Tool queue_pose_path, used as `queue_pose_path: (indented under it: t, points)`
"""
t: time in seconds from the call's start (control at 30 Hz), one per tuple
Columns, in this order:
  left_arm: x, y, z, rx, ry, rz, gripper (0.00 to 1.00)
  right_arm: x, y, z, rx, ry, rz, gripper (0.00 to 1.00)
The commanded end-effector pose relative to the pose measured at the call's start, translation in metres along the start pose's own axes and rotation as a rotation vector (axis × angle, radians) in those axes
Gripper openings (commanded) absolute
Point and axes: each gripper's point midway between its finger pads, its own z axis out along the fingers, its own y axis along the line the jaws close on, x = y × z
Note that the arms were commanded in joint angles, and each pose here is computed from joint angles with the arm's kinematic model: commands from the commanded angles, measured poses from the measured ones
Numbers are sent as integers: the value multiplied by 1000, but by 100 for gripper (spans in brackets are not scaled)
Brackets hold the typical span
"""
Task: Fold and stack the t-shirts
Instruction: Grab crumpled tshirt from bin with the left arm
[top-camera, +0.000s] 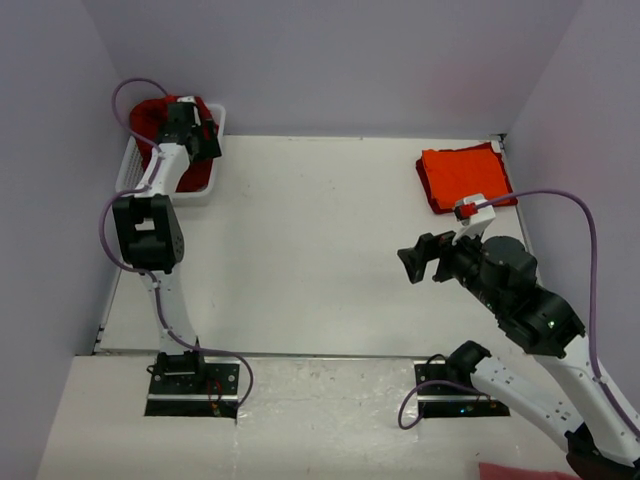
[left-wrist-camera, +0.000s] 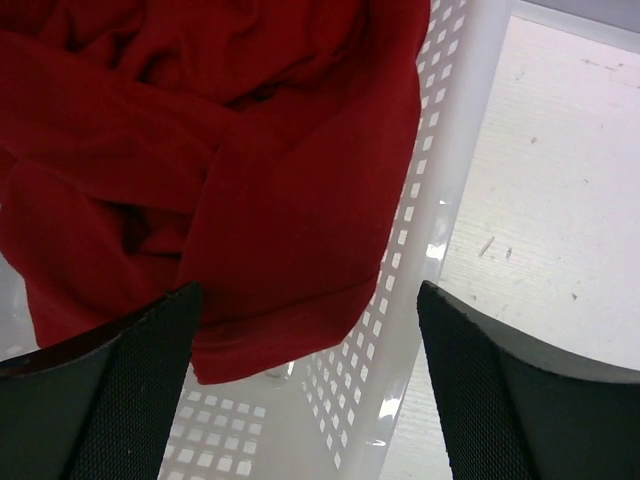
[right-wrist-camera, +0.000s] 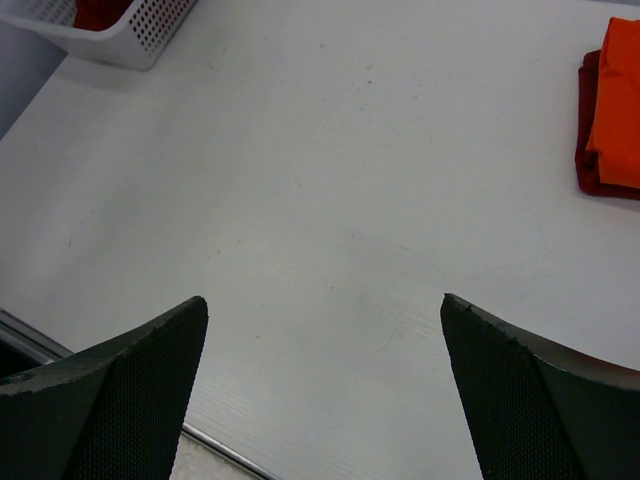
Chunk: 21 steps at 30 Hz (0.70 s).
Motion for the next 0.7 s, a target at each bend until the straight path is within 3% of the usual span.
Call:
queue_pose_path:
  t: [0.0, 0.23, 0.4, 0.47, 0.5, 0.67]
  points:
    - [-10, 19, 6, -77, -34, 31, 89, 5, -1, 2, 0, 19, -19, 99]
    - [-6, 34, 15, -157, -42, 48, 90, 9, -2, 5, 11, 35, -7, 99]
    - [14, 32, 33, -151, 15, 66, 90, 9, -5, 7, 29, 31, -4, 99]
    - [22, 31, 39, -142, 34, 62, 85, 9, -5, 7, 33, 32, -4, 99]
    - [23, 30, 42, -129, 36, 56, 71, 10, -5, 8, 36, 37, -6, 99]
    - [15, 20, 48, -50, 10, 37, 24, 16, -7, 11, 44, 55, -3, 99]
